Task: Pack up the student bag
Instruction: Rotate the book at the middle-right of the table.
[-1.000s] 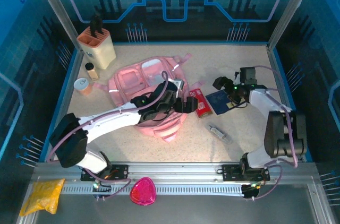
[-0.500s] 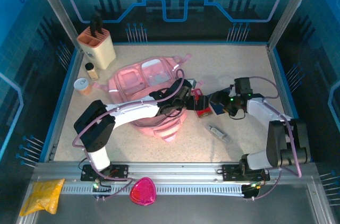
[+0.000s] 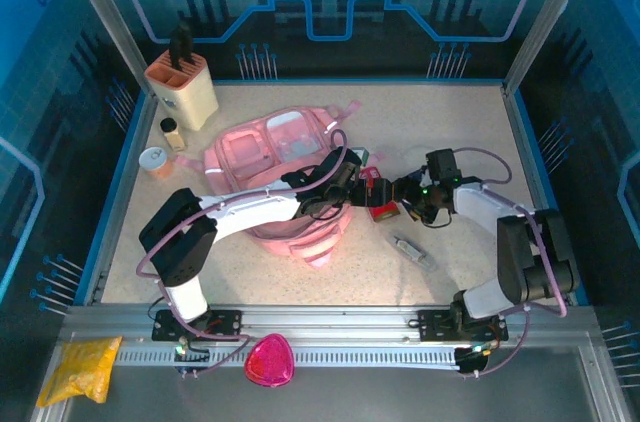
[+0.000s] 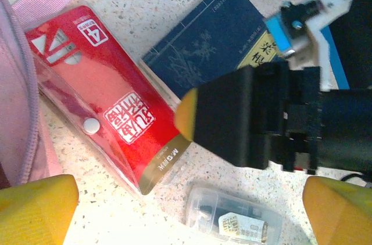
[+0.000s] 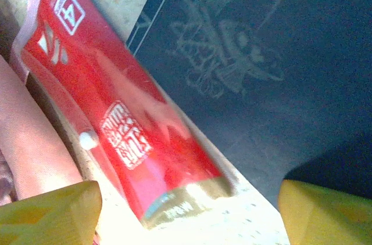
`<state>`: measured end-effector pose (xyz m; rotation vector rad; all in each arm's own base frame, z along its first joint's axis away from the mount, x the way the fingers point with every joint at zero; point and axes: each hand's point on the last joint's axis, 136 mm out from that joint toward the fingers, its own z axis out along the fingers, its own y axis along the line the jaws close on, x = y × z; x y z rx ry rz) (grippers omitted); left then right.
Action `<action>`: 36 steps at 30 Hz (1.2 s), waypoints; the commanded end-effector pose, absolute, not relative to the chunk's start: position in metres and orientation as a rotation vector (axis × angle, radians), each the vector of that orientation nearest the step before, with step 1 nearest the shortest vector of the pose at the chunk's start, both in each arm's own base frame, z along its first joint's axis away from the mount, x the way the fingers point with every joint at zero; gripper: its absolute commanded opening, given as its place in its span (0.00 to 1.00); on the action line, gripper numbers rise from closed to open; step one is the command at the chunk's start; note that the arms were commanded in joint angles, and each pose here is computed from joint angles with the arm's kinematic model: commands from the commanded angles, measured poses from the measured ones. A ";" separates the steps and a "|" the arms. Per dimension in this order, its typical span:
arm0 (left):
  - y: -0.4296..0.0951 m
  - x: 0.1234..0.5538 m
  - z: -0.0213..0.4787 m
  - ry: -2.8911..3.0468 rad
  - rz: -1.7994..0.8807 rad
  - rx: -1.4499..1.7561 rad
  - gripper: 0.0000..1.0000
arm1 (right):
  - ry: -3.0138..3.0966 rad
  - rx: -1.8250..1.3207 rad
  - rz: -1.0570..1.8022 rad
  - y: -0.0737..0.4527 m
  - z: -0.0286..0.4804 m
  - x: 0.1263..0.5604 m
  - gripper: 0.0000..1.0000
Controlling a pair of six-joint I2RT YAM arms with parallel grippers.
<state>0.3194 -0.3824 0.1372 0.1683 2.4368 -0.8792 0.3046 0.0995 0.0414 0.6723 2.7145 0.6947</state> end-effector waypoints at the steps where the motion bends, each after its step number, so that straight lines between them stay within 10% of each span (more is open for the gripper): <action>1: -0.385 0.321 0.143 2.446 -0.859 0.151 0.99 | 2.773 0.768 0.701 0.075 0.033 0.273 0.79; 15: -0.433 0.329 0.131 2.486 -0.986 0.117 0.81 | 2.467 0.925 0.675 0.002 0.094 0.277 0.70; 36: -0.443 0.346 0.110 2.467 -0.957 0.048 0.69 | 2.603 0.732 0.881 0.077 0.051 0.391 0.52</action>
